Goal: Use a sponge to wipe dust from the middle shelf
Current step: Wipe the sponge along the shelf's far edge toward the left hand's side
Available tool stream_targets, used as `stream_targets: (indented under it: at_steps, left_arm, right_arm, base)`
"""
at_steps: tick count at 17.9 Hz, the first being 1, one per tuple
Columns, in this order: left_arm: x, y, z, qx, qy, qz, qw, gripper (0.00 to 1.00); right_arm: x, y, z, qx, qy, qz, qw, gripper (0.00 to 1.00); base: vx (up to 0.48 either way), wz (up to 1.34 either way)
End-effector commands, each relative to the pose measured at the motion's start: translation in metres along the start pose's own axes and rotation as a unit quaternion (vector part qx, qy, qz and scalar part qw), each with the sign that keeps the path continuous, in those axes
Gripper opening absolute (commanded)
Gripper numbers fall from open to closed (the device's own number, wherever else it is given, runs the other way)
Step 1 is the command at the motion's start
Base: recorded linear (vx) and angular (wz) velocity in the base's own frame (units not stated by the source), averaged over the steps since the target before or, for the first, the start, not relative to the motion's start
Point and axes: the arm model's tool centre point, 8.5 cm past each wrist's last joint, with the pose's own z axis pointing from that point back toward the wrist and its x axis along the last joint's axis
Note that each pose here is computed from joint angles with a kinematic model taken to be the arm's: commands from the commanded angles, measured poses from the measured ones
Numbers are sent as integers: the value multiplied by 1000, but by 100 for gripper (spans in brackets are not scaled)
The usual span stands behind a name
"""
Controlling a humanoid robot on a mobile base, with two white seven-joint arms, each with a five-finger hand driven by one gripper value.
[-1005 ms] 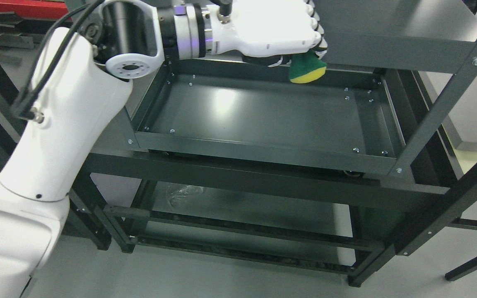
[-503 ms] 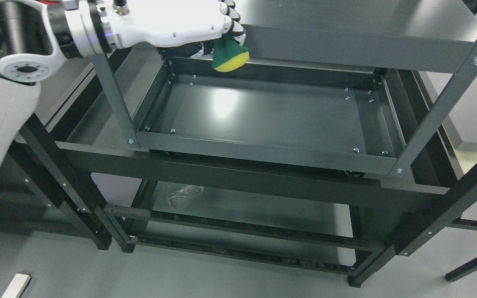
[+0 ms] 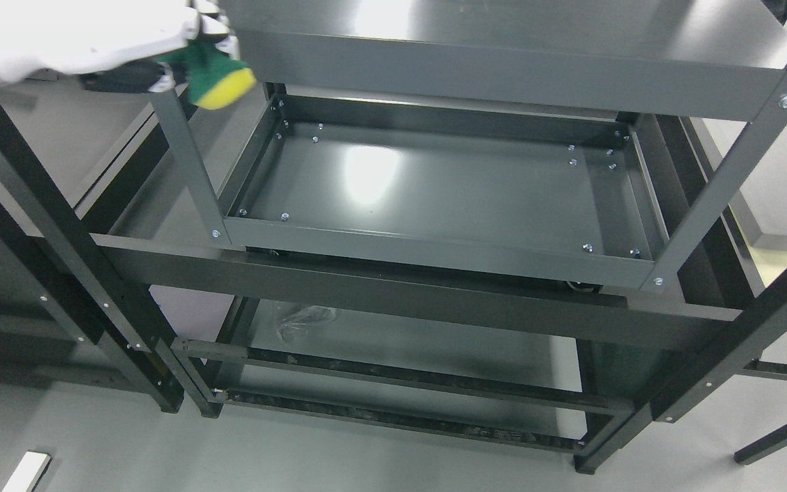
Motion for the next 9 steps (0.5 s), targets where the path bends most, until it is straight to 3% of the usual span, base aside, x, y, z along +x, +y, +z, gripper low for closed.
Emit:
stream_targets:
  at_steps: [1, 5, 9]
  left_arm:
    - [-29, 51, 115, -47, 111, -61, 991, 0]
    - [-30, 34, 112, -47, 112, -42, 992, 0]
    - [-20, 1, 56, -15, 74, 4, 997, 0]
  right_arm:
    - [2, -10, -1, -8, 25, 2, 1000, 100]
    - [2, -10, -1, -8, 25, 2, 1000, 100]
    - [2, -10, -1, -8, 25, 2, 1000, 100]
  base:
    - [0, 0]
    - [0, 0]
    - [0, 0]
